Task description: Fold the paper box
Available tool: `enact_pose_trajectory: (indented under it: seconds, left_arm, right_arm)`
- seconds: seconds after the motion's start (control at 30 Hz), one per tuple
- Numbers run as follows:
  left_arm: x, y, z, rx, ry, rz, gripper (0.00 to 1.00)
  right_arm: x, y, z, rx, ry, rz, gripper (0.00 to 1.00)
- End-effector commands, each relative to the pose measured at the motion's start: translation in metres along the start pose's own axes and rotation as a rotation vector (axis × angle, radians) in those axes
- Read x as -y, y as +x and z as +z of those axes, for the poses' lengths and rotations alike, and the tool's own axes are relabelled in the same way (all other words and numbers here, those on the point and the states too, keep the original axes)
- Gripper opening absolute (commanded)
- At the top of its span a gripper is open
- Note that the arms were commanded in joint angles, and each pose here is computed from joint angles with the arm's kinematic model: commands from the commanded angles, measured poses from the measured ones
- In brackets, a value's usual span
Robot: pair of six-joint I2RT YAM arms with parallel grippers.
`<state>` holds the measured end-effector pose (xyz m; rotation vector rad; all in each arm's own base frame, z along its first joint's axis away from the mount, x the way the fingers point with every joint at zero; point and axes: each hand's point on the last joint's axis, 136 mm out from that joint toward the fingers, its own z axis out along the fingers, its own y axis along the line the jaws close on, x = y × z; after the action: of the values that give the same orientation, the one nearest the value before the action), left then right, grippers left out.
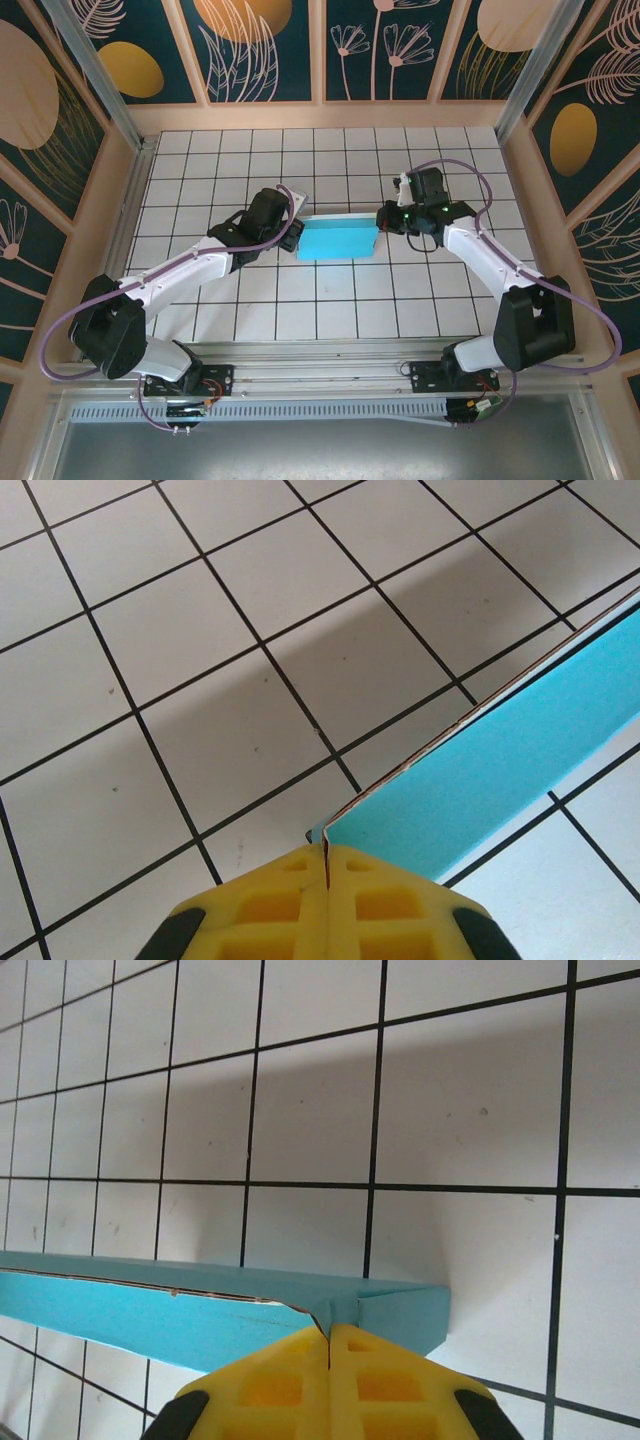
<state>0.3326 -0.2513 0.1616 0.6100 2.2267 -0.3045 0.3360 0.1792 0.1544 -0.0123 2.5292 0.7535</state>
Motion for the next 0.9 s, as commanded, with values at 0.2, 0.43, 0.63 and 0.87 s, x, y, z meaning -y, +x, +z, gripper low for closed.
enact_pose_trajectory:
  seconds: [0.2, 0.43, 0.63, 0.87]
  left_arm:
    - [0.010, -0.005, -0.004, 0.023, 0.048, -0.002, 0.00]
    - [0.010, -0.007, -0.006, 0.028, 0.046, -0.007, 0.00]
    - [0.010, -0.007, -0.006, 0.030, 0.048, -0.007, 0.00]
    - [0.011, -0.007, -0.007, 0.034, 0.055, -0.007, 0.00]
  right_arm:
    - [0.029, 0.071, 0.019, -0.194, 0.134, 0.045, 0.00]
    - [0.041, 0.063, 0.007, -0.176, 0.231, 0.002, 0.00]
    - [0.044, 0.057, -0.001, -0.151, 0.268, -0.024, 0.00]
    - [0.037, 0.049, -0.003, -0.137, 0.245, -0.036, 0.04]
